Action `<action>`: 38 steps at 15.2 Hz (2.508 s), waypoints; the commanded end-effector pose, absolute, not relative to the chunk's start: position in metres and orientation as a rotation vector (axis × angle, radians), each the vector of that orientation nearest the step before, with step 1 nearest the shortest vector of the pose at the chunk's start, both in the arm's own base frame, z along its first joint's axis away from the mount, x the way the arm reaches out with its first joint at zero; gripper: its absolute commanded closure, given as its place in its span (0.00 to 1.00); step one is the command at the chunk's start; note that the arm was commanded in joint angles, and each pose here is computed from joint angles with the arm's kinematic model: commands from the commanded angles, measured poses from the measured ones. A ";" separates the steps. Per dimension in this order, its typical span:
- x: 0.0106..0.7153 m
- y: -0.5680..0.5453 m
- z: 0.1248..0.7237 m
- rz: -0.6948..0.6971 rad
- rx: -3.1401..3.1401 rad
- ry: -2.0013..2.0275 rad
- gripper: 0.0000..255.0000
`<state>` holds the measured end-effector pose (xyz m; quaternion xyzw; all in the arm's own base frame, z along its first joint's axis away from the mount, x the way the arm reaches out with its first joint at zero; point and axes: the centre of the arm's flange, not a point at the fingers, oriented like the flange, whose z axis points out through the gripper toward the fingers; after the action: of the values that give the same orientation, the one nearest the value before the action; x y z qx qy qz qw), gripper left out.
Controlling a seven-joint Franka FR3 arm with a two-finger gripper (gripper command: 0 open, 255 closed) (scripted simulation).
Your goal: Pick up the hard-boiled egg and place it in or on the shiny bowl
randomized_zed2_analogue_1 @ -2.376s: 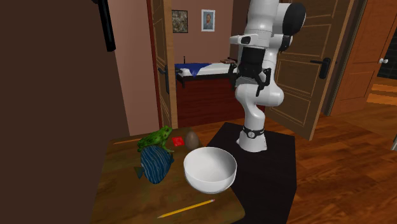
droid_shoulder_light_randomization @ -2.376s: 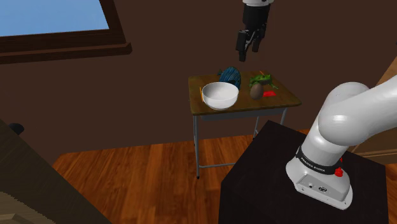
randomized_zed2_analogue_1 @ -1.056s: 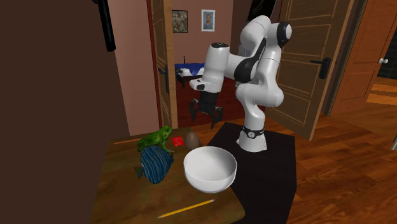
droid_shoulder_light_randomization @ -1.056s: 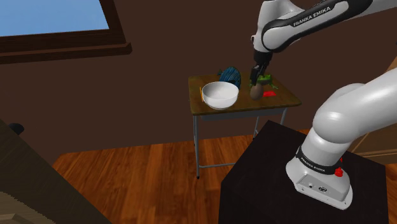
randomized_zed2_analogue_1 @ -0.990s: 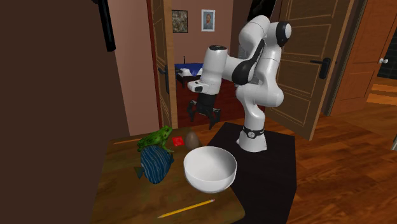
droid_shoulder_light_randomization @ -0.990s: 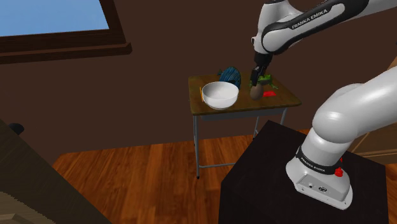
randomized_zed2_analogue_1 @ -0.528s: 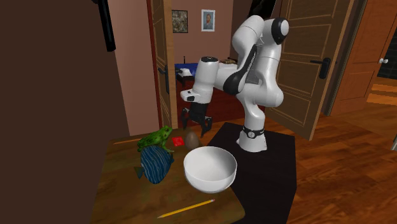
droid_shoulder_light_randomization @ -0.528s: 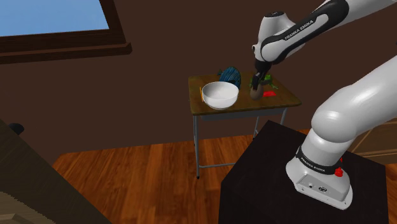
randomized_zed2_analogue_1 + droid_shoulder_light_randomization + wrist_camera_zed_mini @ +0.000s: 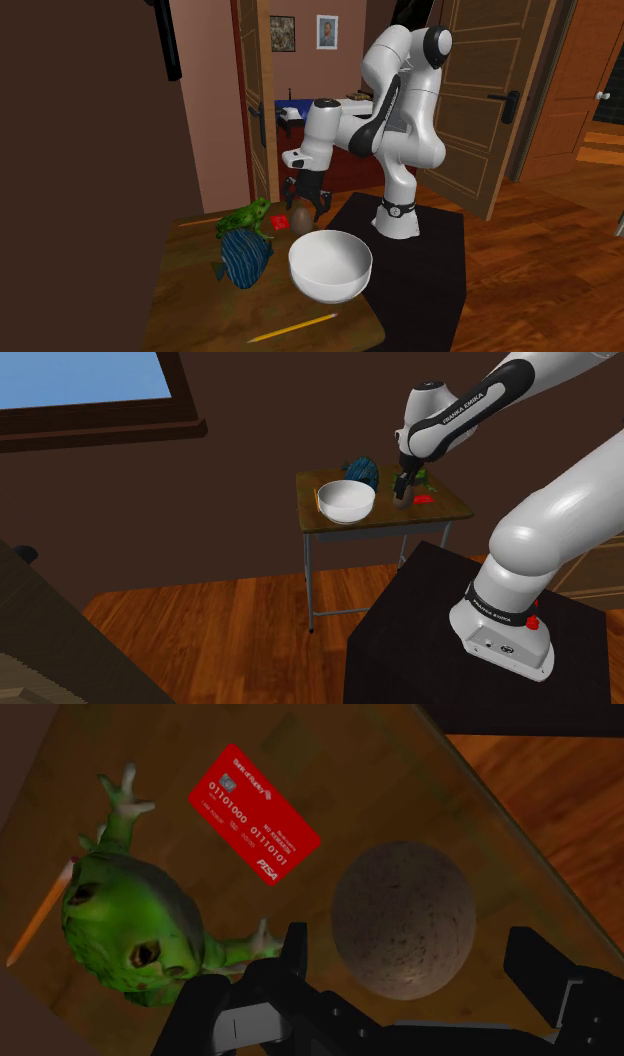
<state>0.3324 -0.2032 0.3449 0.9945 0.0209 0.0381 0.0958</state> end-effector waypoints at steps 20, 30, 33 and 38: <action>0.332 -0.203 0.382 0.113 2.947 0.062 1.00; 0.332 -0.203 0.434 0.113 2.947 0.062 1.00; 0.332 -0.203 0.450 0.113 2.947 0.062 1.00; 0.332 -0.203 0.477 0.113 2.947 0.062 1.00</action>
<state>0.3332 -0.2024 0.4712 0.9944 0.0209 0.0384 0.0959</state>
